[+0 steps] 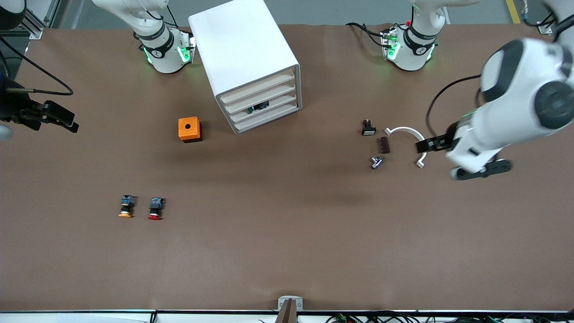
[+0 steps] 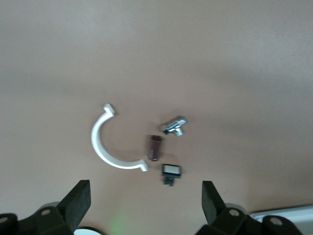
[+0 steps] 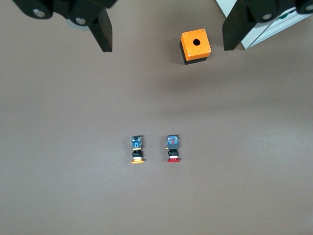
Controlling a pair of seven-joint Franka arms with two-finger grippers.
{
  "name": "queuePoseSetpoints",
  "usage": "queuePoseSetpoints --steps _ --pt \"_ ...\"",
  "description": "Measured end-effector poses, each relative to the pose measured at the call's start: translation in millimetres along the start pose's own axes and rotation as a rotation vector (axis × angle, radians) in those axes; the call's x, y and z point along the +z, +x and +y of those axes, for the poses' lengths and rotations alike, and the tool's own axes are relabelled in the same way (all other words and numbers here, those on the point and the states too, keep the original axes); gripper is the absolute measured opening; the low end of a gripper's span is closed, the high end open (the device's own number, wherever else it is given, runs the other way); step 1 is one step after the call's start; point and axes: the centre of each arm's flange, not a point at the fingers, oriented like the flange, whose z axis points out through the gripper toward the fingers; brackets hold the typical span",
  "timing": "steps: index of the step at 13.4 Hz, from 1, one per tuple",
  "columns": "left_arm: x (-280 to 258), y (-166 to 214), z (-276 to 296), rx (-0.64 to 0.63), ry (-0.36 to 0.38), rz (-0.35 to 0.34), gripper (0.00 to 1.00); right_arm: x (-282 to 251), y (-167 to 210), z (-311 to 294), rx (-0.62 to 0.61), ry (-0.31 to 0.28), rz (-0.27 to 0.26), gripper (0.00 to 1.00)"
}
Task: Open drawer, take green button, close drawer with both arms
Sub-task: 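Move the left gripper toward the white cabinet's drawer handle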
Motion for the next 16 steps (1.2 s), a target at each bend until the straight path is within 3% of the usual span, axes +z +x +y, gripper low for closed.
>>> queuePoseSetpoints --steps 4,11,16 --pt "74 0 66 -0.182 0.012 -0.133 1.00 0 0 0 0.000 0.000 0.000 1.00" --pt "159 2 133 -0.531 -0.030 -0.361 1.00 0 0 0 0.000 0.000 -0.001 1.00" --pt "222 -13 200 -0.867 -0.047 -0.438 1.00 0 0 -1 -0.002 0.000 -0.001 1.00"
